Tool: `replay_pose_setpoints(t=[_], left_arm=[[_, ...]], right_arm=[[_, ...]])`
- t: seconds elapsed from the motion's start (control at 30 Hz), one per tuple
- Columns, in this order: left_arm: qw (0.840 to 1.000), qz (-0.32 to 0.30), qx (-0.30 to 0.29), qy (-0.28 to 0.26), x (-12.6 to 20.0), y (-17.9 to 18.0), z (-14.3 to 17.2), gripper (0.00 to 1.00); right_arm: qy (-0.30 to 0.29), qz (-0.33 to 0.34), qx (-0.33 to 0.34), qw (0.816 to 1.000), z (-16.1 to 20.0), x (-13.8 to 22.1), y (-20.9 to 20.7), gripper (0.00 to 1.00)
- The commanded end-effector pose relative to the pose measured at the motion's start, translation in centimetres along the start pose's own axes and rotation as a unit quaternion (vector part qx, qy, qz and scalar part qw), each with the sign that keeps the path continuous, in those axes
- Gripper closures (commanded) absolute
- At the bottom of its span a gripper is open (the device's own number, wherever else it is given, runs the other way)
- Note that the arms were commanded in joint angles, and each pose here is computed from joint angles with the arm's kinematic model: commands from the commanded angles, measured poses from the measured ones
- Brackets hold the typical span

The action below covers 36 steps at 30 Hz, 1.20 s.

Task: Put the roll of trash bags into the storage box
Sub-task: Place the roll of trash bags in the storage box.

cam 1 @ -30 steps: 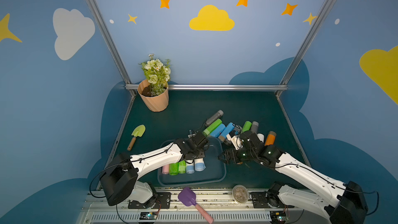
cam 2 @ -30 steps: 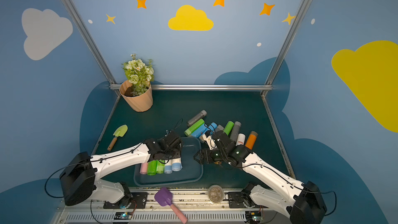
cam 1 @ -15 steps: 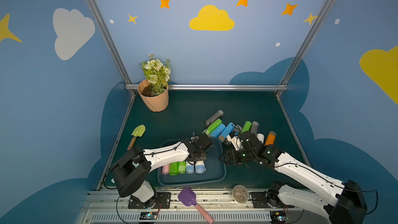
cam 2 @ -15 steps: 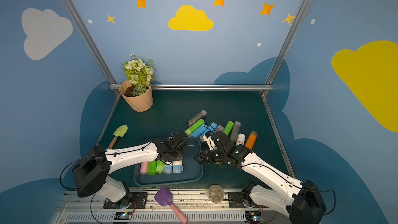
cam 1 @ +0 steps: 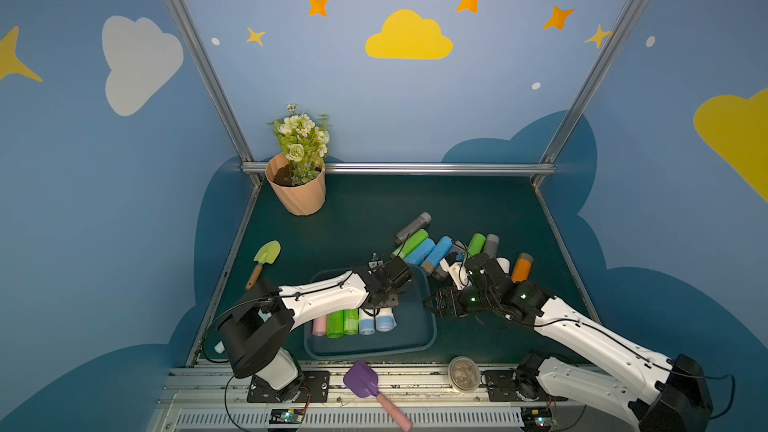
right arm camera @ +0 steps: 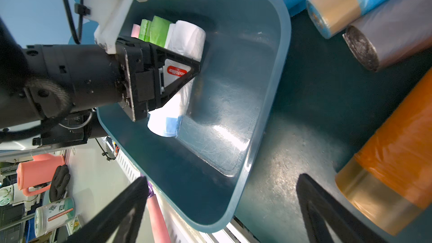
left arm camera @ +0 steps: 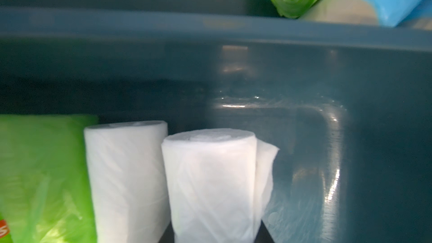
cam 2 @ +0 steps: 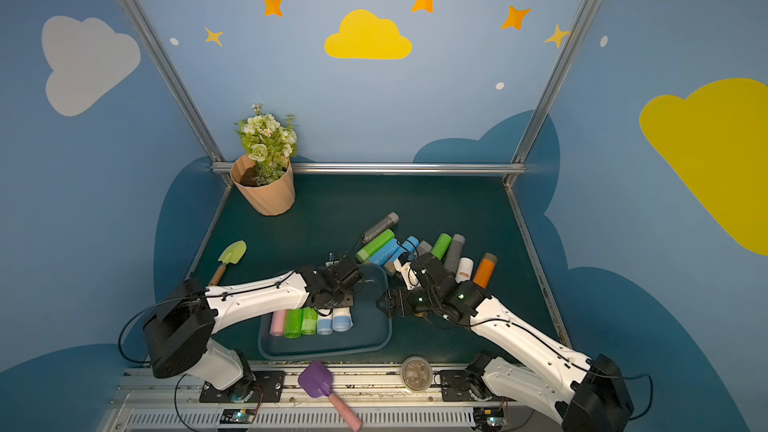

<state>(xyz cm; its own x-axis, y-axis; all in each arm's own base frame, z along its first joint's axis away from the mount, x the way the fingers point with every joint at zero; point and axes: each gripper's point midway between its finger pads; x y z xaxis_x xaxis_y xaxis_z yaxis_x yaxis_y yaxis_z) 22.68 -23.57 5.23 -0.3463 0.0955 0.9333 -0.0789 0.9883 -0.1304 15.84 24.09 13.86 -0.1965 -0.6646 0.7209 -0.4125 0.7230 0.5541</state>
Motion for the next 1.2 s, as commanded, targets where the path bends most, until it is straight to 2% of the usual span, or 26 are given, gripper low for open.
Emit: replay_pose_setpoints(t=[0.0, 1.17], left_arm=[[1.0, -0.015, 0.0, -0.014, 0.7, 0.7, -0.4, 0.65], [0.999, -0.042, -0.016, 0.005, -1.4, 0.8, 0.6, 0.63]], right_arm=[[0.0, 0.004, -0.003, 1.0, 0.2, -0.1, -0.4, 0.03], [-0.002, 0.003, -0.004, 1.0, 0.2, -0.1, -0.5, 0.03]])
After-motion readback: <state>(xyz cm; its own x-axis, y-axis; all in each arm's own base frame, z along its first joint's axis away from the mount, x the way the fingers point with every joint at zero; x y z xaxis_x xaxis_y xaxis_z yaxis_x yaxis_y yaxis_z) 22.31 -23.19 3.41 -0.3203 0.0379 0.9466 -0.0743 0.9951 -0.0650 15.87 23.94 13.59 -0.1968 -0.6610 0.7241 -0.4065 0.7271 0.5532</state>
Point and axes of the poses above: each gripper's point midway between its finger pads, its own x axis back along the fingers, its own y axis along the line the jaws close on, z = x × y, and after that the axes turned 1 degree about -x, right-handed
